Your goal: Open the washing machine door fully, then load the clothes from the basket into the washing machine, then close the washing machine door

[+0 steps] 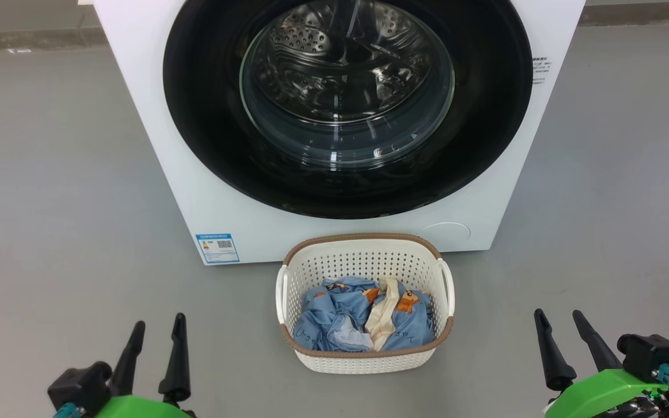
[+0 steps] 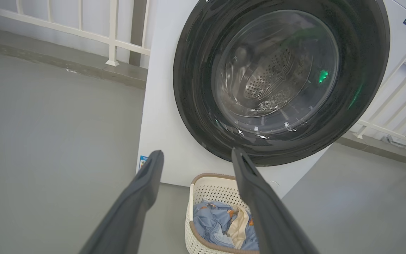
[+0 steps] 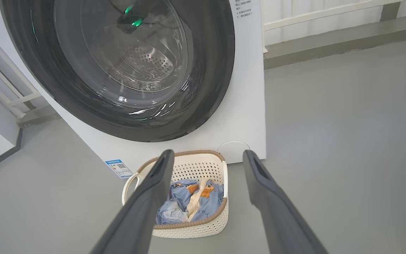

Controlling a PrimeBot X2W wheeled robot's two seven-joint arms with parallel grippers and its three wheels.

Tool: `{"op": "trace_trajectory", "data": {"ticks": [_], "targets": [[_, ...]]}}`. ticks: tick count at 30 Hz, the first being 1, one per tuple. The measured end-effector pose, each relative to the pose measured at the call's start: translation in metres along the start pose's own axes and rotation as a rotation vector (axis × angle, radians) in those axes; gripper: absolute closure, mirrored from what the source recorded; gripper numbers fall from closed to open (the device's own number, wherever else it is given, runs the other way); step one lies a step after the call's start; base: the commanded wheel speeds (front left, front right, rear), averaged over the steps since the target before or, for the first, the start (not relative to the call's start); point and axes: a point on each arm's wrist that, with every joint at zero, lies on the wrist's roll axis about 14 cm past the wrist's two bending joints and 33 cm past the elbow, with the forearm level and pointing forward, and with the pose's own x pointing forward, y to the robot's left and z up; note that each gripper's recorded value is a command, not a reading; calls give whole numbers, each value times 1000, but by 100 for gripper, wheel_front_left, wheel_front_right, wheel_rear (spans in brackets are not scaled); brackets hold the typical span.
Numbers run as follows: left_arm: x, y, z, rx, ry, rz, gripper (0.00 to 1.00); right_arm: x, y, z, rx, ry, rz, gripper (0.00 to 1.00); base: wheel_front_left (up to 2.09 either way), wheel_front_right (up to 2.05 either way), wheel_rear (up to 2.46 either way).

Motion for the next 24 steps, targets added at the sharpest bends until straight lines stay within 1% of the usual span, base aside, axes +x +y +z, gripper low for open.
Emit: {"op": "trace_trajectory", "data": {"ticks": [24], "targets": [[3, -12, -2, 224, -20, -54, 0, 1, 8, 4, -277, -22, 44, 0, 0, 0, 0]]}}
